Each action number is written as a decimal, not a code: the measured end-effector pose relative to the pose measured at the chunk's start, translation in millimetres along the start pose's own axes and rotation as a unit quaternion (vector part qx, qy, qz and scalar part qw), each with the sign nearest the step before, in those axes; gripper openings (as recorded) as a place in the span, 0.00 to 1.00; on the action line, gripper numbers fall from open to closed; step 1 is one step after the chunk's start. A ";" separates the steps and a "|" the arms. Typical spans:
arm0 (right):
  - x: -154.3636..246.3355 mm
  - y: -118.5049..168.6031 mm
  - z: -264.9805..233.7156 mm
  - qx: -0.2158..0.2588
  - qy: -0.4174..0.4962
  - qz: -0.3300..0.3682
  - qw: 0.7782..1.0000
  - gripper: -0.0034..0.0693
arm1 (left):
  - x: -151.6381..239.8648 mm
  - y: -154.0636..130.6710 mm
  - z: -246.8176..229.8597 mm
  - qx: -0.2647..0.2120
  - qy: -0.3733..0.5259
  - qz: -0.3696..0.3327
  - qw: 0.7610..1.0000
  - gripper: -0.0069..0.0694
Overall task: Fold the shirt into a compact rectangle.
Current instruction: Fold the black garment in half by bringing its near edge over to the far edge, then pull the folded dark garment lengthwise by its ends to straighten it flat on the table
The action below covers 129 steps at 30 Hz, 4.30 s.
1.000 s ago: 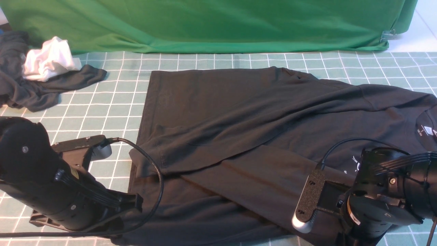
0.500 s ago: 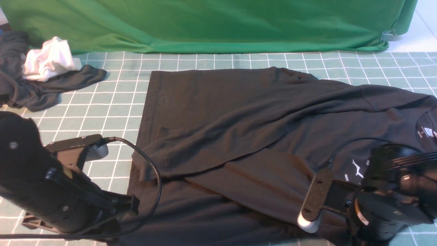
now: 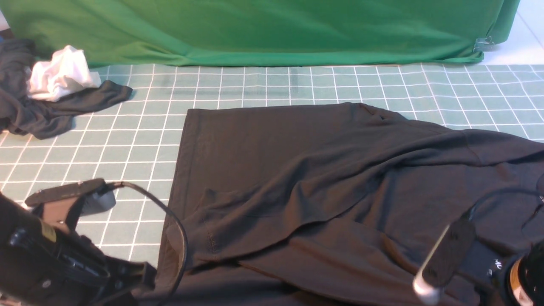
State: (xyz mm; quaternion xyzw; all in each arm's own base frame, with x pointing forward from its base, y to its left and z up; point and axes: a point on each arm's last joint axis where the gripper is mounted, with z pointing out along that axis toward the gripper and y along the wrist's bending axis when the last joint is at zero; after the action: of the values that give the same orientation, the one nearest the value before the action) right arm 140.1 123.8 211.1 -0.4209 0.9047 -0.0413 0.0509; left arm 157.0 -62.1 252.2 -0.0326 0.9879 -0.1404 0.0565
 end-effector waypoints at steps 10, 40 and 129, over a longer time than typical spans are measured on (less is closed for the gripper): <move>-57.4 -46.7 -14.4 0.045 -0.049 0.053 0.996 0.10 | -67.3 -17.5 -0.7 0.004 -0.101 -0.005 0.995 0.11; -197.1 -215.1 62.9 0.115 -0.209 0.154 0.959 0.23 | -285.7 12.9 83.9 -0.028 -0.275 -0.046 0.960 0.11; -201.1 -261.0 -54.7 0.065 -0.345 0.252 0.902 0.47 | -327.7 21.7 127.0 0.007 -0.177 0.016 0.984 0.13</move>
State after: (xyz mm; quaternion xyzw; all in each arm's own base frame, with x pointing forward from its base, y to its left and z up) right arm 459.7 112.0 307.5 -0.1628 0.9017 0.0618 0.3957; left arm 496.2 -49.8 158.4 -0.0411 0.9617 -0.1388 0.2327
